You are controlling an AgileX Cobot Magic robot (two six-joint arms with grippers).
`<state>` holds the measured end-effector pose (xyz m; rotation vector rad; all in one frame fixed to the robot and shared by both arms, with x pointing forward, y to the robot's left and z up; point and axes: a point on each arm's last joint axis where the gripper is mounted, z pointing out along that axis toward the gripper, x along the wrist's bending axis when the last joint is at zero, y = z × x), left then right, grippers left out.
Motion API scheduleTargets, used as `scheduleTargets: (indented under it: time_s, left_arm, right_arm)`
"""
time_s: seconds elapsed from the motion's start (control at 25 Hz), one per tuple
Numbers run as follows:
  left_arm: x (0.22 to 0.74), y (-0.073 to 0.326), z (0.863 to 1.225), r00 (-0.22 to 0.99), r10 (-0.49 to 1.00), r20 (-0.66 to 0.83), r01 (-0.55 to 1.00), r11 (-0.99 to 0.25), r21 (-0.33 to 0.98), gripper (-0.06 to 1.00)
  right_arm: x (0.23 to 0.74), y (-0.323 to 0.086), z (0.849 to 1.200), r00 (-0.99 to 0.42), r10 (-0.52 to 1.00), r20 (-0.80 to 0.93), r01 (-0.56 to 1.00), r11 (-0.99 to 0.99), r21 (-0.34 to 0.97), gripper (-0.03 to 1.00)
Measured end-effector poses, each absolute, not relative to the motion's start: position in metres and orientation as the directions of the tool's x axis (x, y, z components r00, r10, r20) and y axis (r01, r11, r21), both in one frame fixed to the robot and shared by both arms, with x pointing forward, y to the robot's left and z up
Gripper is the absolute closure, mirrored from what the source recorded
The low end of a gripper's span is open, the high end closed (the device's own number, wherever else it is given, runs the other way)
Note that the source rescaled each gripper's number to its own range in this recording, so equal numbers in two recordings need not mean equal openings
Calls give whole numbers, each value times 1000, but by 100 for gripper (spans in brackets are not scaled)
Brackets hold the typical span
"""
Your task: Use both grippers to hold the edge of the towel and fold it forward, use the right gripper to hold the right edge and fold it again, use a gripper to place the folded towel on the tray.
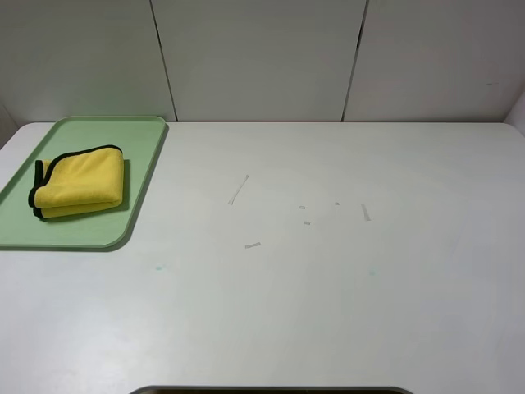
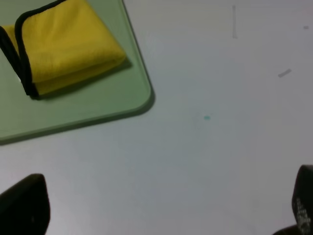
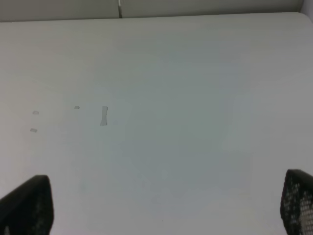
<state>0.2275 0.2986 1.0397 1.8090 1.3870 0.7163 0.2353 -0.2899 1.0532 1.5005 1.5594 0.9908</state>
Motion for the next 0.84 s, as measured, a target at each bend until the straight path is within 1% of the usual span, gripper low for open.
scheduleTargets:
  time_s: [0.84]
  left_arm:
    - [228,299,1039,261,965,-4,558,-147,817,-5]
  right_arm:
    - [235,-290,1053,-39,999,0,425,16,905,-3]
